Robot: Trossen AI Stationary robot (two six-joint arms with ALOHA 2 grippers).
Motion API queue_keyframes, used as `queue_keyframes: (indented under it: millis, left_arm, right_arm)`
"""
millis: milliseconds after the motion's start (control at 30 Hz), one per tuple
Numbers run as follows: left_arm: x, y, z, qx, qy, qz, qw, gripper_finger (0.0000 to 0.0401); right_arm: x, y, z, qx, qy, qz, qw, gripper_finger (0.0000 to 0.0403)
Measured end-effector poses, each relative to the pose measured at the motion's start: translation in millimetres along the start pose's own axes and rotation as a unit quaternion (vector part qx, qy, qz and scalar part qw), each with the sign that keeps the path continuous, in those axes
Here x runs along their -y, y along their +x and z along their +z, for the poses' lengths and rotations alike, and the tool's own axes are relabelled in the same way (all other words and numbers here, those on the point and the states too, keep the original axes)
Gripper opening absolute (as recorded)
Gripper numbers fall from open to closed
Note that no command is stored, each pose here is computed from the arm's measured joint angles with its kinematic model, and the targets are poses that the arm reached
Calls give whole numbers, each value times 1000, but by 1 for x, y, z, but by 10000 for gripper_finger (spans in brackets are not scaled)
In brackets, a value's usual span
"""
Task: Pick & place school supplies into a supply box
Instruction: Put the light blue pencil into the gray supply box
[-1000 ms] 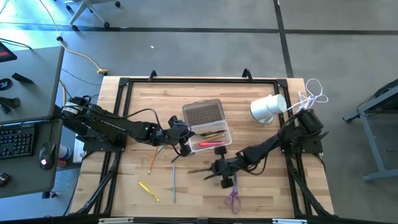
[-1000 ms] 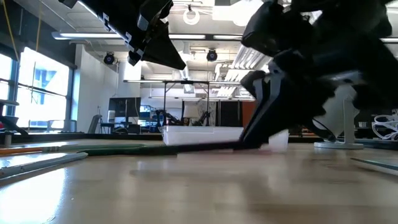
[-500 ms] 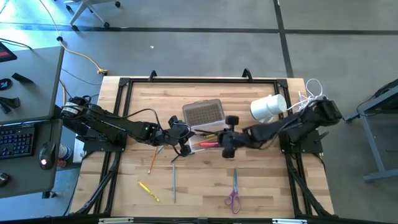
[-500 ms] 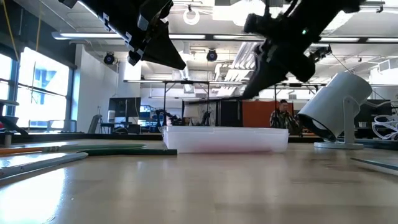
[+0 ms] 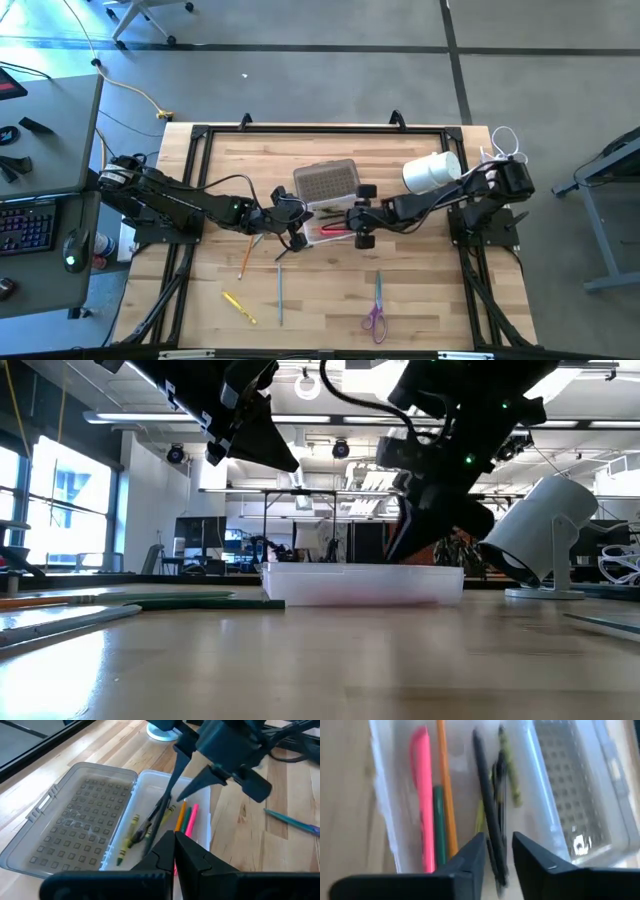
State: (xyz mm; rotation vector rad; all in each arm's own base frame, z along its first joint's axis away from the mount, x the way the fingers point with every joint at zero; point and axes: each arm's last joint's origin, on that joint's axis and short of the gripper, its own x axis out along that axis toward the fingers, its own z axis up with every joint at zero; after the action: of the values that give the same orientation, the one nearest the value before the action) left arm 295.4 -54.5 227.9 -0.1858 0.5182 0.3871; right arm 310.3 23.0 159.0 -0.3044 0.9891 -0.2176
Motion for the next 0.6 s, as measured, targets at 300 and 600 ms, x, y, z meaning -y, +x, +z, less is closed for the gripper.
queue_keyframes:
  millis: [300, 600]
  left_arm:
    - [0, 0, 0, -1, 1, 1, 1000, 46]
    - [0, 0, -1, -3, 2, 1, 1000, 46]
  right_arm:
    - [-25, -15, 14, 78, -35, 88, 992, 144]
    - [-75, -56, 16, 134, -89, 217, 963, 140]
